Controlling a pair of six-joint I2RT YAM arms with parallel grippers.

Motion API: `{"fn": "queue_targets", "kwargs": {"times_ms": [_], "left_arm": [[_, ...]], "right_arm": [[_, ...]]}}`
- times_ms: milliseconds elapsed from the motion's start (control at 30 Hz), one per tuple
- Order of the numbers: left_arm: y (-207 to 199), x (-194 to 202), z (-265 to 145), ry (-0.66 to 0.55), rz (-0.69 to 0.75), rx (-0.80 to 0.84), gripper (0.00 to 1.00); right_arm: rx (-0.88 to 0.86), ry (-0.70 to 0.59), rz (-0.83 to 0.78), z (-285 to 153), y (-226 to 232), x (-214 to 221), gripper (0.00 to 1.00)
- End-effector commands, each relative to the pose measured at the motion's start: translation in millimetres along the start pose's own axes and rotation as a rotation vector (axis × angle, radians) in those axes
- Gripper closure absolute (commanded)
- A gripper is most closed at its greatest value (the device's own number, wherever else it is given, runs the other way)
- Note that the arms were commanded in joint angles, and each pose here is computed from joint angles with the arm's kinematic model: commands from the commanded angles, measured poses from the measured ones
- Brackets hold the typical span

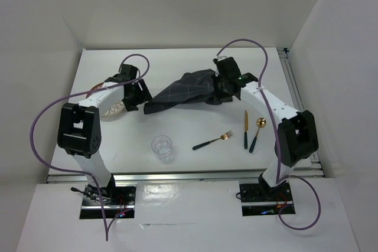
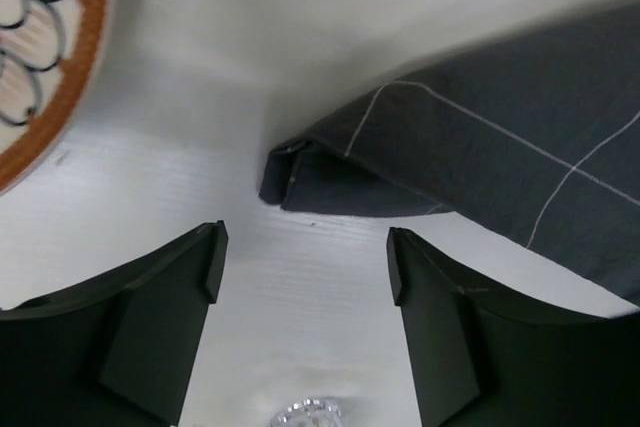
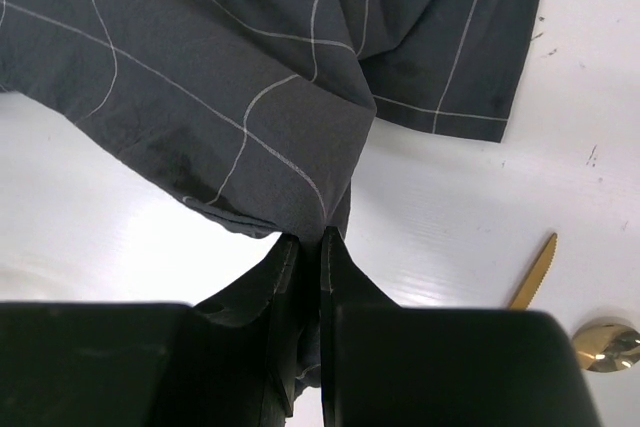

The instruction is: Set the dinner table for one person

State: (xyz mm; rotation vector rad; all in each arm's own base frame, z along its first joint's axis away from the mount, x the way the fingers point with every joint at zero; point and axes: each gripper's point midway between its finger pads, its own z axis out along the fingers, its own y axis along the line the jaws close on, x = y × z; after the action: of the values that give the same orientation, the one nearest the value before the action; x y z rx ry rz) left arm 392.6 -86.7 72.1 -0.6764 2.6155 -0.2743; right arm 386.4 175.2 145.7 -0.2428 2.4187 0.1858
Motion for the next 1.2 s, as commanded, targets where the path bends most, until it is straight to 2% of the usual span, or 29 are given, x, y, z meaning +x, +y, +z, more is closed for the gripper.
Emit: {"fn": "queue_targets", "kwargs": {"times_ms": [0,200,267,500,667,767,800,867,1000,1167], "left_arm": [[0,6,9,-0.032,0.011,0.026,0.16],[1,6,27,-0.059,0.043,0.019,0.17],[0,1,32,-0.078,0.053,0.021,0.22],[-13,21,49,-0.005,0.063,0.103,0.25],[-19,35,62,0.026,0.052,0.13,0.32],[-26,37,61,0.029,0.053,0.146,0.52],[-29,40,61,0.033,0.062,0.15,0.75],[-29,37,54,0.038,0.052,0.127,0.99],[-27,13,23,-0.031,0.06,0.06,1.0],[-39,-42,-47,-0.192,0.128,0.074,1.0]], "right_arm": [[-0.031,-0.119,0.025,-22,-2,-35,1.0],[-0.03,-0.108,0.031,-20,-6,-32,1.0],[-0.032,-0.117,0.032,-23,-6,-34,1.0],[-0.025,-0.116,0.038,-22,-10,-34,1.0],[-0.024,-0.107,0.038,-22,-10,-31,1.0],[-0.018,-0.108,0.054,-22,-14,-32,1.0],[-0.018,-0.108,0.054,-22,-14,-32,1.0],[-0.018,-0.108,0.054,-22,-14,-32,1.0],[0.004,-0.093,0.054,-27,-17,-32,1.0],[0.048,-0.177,0.081,-59,-33,-63,1.0]]}}
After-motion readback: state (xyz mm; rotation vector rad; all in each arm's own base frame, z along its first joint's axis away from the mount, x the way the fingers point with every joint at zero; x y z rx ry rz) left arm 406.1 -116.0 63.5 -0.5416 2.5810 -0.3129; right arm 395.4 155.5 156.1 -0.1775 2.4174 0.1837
